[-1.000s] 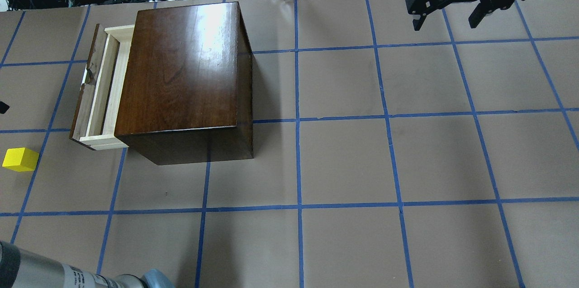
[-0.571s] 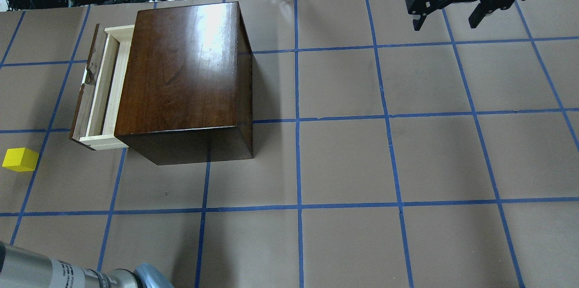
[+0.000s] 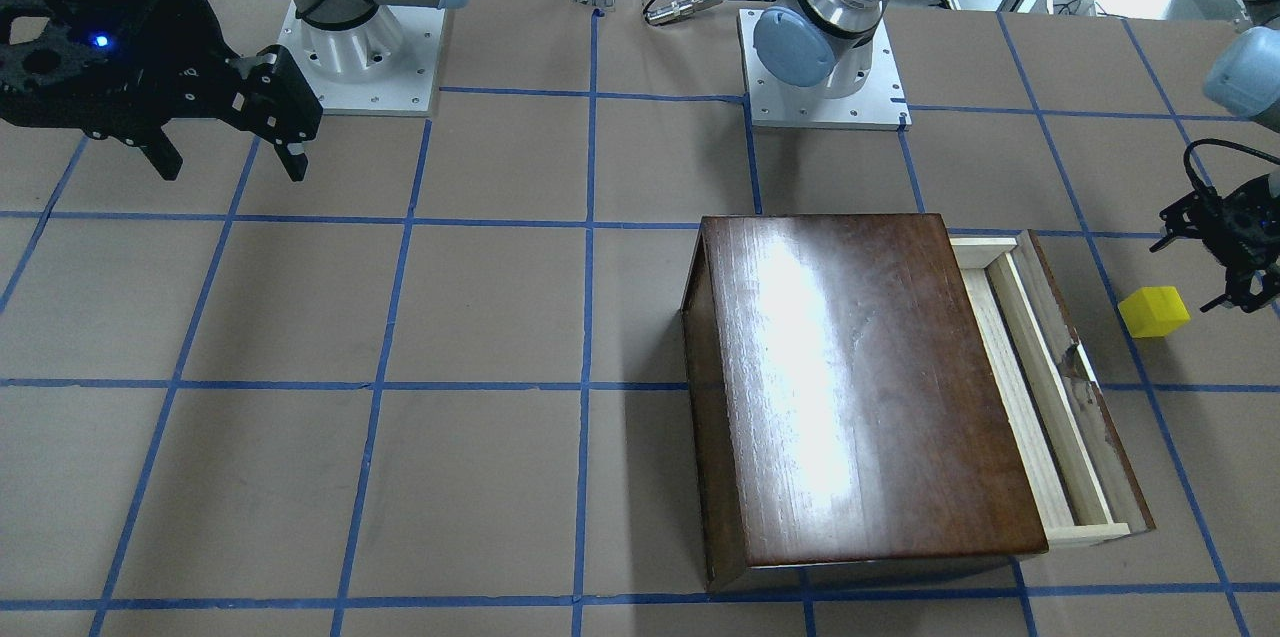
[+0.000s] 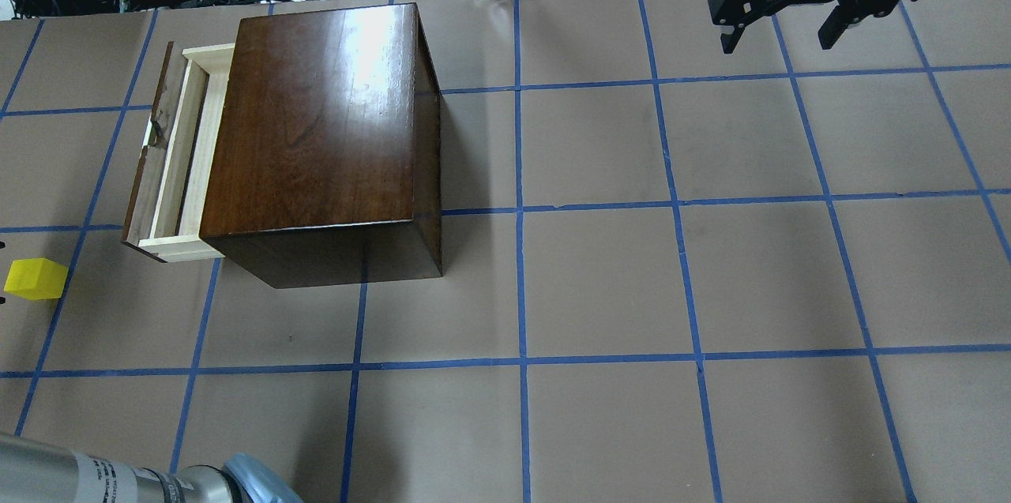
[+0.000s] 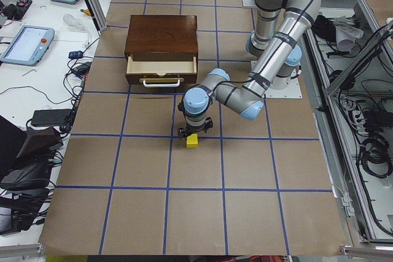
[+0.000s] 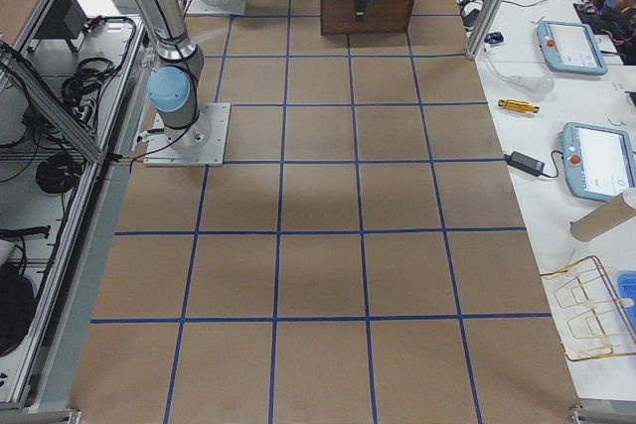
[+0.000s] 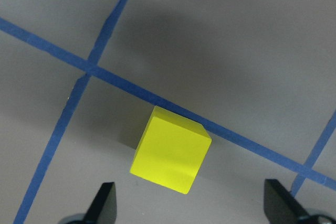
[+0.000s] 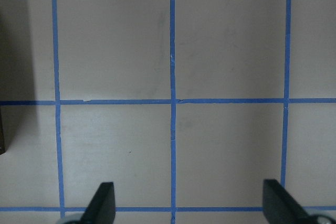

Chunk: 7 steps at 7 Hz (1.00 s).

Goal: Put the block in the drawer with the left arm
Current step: 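Lower the left gripper onto the yellow cube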

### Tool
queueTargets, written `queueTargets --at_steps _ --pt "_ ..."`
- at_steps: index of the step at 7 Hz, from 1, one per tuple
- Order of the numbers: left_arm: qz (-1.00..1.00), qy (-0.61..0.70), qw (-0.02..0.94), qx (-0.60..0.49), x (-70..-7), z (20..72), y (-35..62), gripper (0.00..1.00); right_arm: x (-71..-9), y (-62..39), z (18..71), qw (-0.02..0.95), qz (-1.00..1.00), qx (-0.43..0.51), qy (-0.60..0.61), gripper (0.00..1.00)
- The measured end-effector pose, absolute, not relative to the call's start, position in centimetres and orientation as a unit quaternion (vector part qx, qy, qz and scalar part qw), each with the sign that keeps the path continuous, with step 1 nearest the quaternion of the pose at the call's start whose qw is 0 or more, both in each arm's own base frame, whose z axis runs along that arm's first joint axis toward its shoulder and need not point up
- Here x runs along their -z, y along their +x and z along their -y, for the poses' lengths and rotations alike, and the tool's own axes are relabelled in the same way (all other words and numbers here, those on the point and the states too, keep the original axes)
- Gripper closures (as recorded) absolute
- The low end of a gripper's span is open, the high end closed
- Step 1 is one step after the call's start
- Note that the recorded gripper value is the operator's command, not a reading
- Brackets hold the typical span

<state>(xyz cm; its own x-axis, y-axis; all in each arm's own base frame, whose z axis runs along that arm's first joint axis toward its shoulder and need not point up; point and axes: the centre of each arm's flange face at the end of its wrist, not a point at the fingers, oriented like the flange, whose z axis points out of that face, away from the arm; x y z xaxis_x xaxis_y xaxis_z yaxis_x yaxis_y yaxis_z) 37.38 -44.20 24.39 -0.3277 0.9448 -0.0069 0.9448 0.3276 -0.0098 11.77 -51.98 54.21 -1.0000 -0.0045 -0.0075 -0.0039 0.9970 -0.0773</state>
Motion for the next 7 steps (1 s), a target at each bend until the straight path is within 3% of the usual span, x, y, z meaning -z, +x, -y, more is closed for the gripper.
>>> queueTargets --at_steps 7 --pt "0.768 -0.64 -0.006 -0.026 -21.9 44.8 37.4 0.0 -54.2 11.8 52.0 0.004 -0.999 0.038 -0.002 0.0"
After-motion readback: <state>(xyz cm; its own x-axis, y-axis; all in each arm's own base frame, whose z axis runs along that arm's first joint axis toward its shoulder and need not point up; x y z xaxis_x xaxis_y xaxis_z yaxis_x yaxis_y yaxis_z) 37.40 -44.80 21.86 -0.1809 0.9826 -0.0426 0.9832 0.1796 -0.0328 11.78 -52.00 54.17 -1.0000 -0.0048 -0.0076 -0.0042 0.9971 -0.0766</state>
